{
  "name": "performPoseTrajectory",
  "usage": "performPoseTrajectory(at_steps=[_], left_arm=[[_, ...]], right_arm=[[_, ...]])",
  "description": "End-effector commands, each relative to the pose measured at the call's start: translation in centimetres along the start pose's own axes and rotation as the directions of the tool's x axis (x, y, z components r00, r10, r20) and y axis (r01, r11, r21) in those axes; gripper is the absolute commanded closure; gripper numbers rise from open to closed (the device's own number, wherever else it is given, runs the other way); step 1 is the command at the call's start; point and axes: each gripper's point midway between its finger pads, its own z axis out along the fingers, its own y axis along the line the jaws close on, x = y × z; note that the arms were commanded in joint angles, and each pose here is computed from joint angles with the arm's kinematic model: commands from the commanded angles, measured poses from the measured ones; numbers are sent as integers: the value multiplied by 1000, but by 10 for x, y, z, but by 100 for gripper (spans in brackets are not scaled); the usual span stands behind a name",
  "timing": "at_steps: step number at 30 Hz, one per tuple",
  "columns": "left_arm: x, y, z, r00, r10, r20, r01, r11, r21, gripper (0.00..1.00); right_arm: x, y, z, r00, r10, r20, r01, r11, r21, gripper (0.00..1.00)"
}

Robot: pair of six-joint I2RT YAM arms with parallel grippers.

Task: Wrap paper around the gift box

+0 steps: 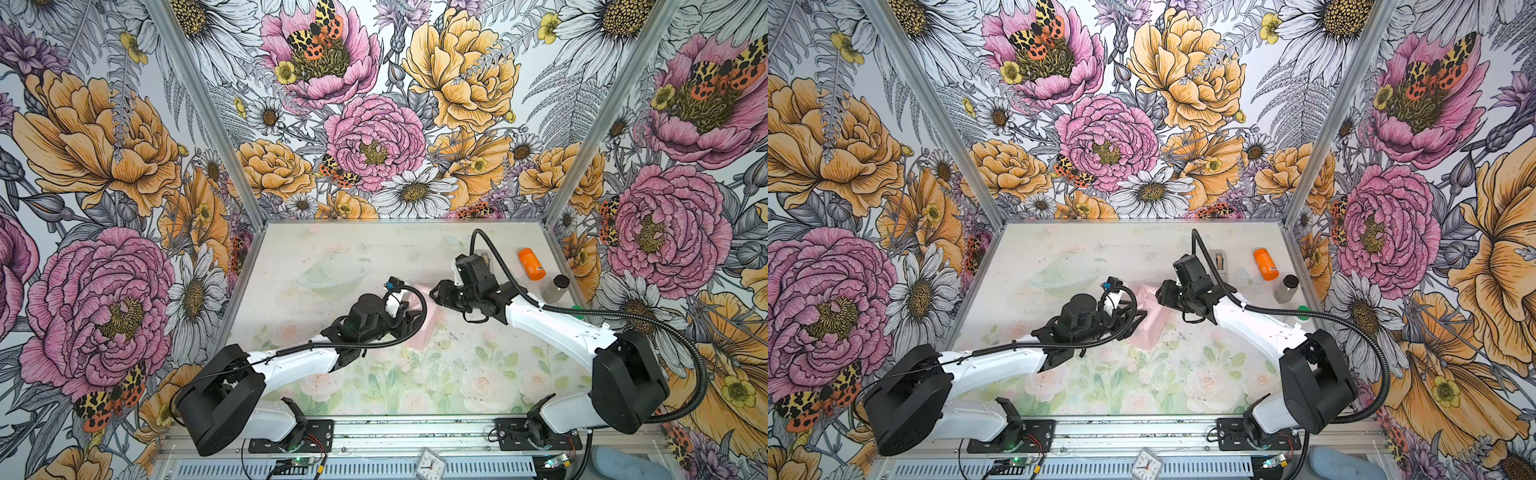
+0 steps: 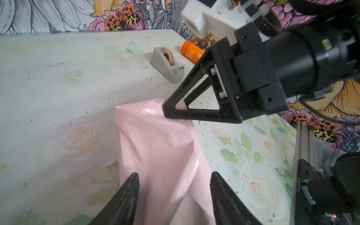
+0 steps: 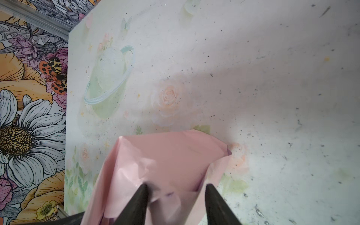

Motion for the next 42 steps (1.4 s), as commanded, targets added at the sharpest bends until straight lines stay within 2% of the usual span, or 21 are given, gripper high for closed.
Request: performPoseTrajectory(at_steps=[1, 10, 14, 21, 24, 28, 33, 37, 40, 42], left_arm=[[8, 20, -12, 999, -33, -17, 31, 995, -94, 37], [26, 39, -24, 995, -94, -31, 88, 982, -166, 37], [18, 47, -23, 992, -128, 6, 126, 974, -186, 41], [-1, 48, -9, 986, -156, 54, 162, 977, -138, 48], [-5, 46, -1, 984, -167, 65, 173, 978, -114, 56], [-8, 42, 5, 982, -177, 71, 183, 980, -79, 71], [-11, 37, 5, 982, -175, 77, 179, 983, -51, 84], [-17, 35, 2, 981, -168, 94, 173, 984, -46, 98], [-21, 33, 2, 981, -164, 101, 169, 985, -39, 99], [-24, 31, 3, 981, -163, 104, 168, 985, -32, 90]], right_arm=[[6, -11, 1, 1000, -17, -20, 18, 999, 50, 53], [15, -11, 0, 999, -30, -40, 32, 999, 38, 53], [21, -11, 0, 998, -44, -52, 45, 999, 30, 53], [26, -10, -2, 996, -70, -60, 71, 997, 20, 53], [28, -9, -2, 995, -76, -64, 77, 997, 19, 53], [30, -10, -2, 995, -79, -65, 80, 997, 19, 53], [30, -12, -3, 995, -77, -62, 79, 997, 25, 54], [30, -13, -3, 995, -76, -60, 77, 997, 28, 53], [31, -13, -3, 995, -77, -60, 79, 996, 29, 53], [31, -13, -4, 995, -77, -59, 79, 996, 29, 53]])
